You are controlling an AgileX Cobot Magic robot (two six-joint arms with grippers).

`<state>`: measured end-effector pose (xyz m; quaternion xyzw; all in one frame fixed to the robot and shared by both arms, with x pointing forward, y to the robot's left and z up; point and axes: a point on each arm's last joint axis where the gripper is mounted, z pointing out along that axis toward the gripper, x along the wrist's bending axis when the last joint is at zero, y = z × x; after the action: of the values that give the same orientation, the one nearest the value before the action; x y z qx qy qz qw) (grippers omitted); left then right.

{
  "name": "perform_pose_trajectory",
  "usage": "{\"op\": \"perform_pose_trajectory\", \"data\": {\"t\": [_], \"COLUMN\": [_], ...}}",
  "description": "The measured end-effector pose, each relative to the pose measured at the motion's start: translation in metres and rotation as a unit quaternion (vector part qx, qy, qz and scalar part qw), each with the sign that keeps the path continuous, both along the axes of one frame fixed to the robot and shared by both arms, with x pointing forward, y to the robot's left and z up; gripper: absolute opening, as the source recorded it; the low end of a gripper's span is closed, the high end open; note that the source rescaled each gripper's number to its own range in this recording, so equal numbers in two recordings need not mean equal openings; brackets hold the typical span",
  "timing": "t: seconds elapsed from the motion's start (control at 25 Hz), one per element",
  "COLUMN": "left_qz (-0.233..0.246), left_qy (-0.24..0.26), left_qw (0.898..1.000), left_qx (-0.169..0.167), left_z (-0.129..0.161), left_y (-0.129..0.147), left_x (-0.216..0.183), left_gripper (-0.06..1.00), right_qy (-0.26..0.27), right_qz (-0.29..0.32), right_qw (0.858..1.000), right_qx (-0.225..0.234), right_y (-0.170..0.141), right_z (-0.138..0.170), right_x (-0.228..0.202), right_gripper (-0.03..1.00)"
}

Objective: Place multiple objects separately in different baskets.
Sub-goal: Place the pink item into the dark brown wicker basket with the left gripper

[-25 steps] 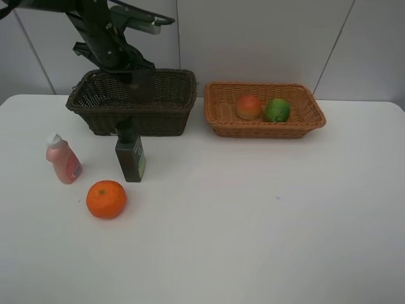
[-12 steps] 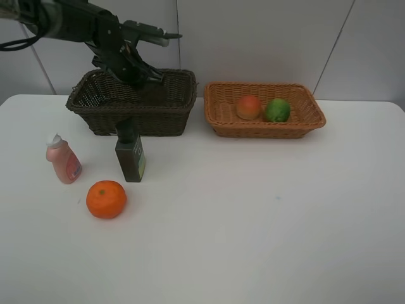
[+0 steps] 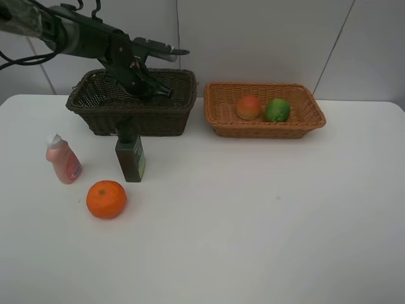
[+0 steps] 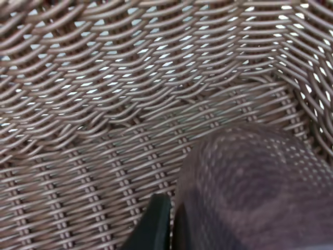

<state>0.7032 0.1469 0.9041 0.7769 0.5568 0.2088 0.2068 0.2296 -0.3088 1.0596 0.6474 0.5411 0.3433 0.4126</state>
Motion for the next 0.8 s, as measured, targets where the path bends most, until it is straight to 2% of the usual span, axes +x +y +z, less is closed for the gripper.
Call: {"op": "perform_pose_trajectory", "data": {"t": [0.12, 0.2, 0.28, 0.32, 0.36, 0.44, 0.56, 0.8], "left_qz": [0.002, 0.004, 0.007, 0.008, 0.009, 0.011, 0.013, 0.019], "left_qy": [0.002, 0.004, 0.007, 0.010, 0.012, 0.016, 0.010, 0.000], "left_qw": [1.000, 1.000, 1.000, 1.000, 1.000, 1.000, 1.000, 1.000], "left_qx": [-0.002, -0.005, -0.008, -0.007, -0.007, -0.007, -0.010, -0.011], "left_z": [0.000, 0.000, -0.001, -0.001, -0.001, -0.001, 0.007, 0.043], "left_y": [0.000, 0.000, 0.000, 0.000, 0.000, 0.000, 0.000, 0.003], "left_x": [0.000, -0.001, -0.001, -0.001, -0.002, -0.002, -0.003, -0.009], "left_gripper": [0.03, 0.16, 0.36, 0.50, 0.71, 0.87, 0.95, 0.96], "right_qy": [0.000, 0.000, 0.000, 0.000, 0.000, 0.000, 0.000, 0.000], "right_qz": [0.000, 0.000, 0.000, 0.000, 0.000, 0.000, 0.000, 0.000], "right_qw": [1.000, 1.000, 1.000, 1.000, 1.000, 1.000, 1.000, 1.000], "right_qx": [0.000, 0.000, 0.000, 0.000, 0.000, 0.000, 0.000, 0.000], "right_y": [0.000, 0.000, 0.000, 0.000, 0.000, 0.000, 0.000, 0.000], "right_z": [0.000, 0.000, 0.000, 0.000, 0.000, 0.000, 0.000, 0.000], "right_x": [0.000, 0.000, 0.000, 0.000, 0.000, 0.000, 0.000, 0.000], "right_gripper": [0.97, 0.97, 0.97, 0.97, 0.97, 0.97, 0.97, 0.97]}}
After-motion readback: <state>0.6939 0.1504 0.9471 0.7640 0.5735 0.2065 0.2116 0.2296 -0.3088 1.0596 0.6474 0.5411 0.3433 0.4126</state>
